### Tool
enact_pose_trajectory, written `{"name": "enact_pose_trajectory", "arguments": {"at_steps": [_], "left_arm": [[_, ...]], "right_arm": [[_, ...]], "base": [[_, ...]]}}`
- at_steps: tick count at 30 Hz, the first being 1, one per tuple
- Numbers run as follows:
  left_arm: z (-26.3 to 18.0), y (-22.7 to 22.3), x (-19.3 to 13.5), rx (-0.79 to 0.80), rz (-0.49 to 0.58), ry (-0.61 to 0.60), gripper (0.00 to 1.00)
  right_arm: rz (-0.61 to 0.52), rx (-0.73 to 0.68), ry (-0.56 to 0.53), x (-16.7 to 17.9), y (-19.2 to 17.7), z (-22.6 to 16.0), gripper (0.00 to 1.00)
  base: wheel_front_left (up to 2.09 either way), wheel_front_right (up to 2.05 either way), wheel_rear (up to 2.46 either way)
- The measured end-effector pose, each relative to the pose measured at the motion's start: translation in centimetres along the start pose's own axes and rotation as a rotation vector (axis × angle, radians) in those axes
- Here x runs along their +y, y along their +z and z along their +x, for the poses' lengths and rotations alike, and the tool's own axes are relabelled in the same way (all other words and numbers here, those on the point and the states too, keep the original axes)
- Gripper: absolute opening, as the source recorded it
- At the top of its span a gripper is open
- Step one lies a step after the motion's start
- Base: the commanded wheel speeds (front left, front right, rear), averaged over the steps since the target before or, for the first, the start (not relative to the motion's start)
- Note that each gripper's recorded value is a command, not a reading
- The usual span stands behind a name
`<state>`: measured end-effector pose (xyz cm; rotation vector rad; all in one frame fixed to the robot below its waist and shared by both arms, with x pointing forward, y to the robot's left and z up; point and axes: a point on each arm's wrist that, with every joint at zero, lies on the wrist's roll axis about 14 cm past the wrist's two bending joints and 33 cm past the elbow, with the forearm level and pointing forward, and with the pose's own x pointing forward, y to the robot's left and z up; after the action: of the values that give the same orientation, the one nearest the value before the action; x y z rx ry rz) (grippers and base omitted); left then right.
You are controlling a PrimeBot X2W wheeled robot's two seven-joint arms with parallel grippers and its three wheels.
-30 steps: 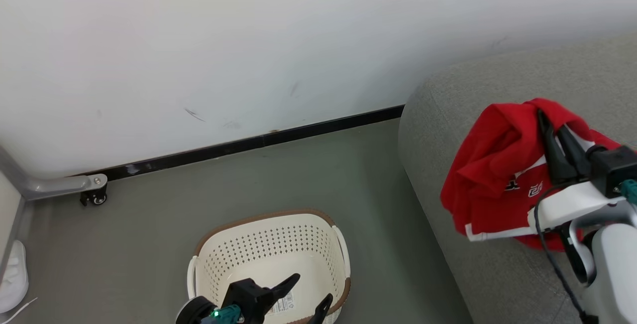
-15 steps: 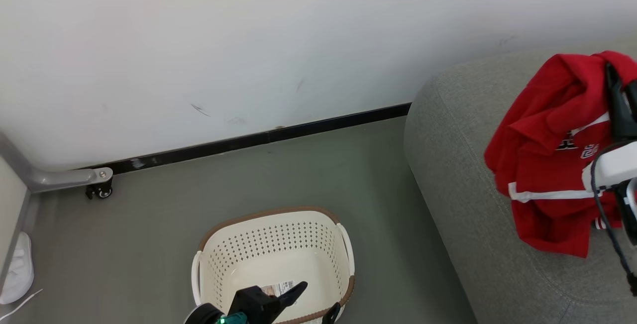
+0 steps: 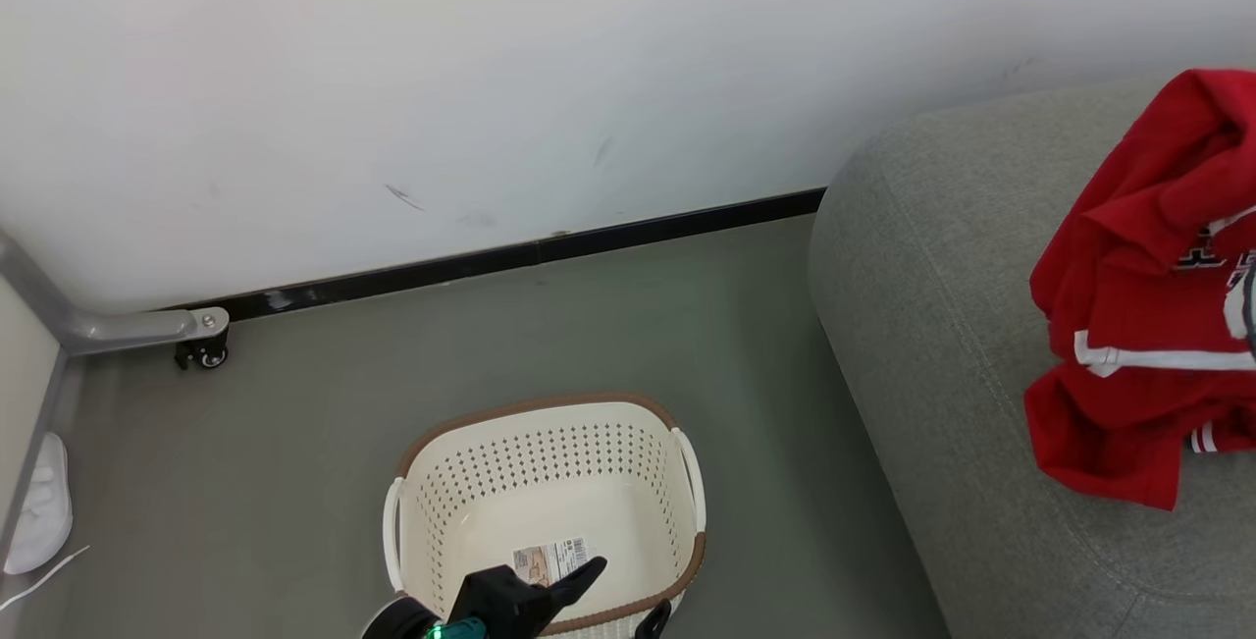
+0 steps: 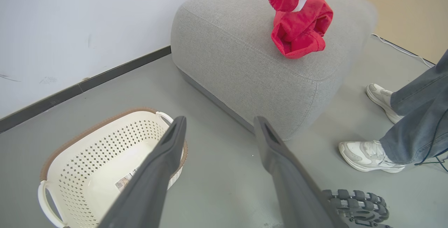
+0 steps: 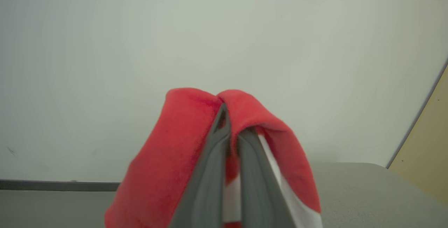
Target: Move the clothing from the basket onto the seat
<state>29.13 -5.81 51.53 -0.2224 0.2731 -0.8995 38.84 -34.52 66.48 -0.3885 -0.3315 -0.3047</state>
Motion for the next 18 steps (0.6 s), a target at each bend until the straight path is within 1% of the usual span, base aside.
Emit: {"name": "enact_pose_trajectory", "arguments": {"at_steps": [15,18], "left_arm": [[-0.3,-0.5,1.6,0.028,-0.015,0.026,1.0],[-0.3,-0.6,1.8,0.033,-0.019,0.026,1.0]], "right_arm": [[-0.048,-0.063,-0.07,-2.8,2.1,3.2,0.0],[-0.063,-0.058,-0.084,-3.6,2.1,3.6,0.0]], "base": [[0.0,0.0,0.0],[0.0,0.0,0.0]]}}
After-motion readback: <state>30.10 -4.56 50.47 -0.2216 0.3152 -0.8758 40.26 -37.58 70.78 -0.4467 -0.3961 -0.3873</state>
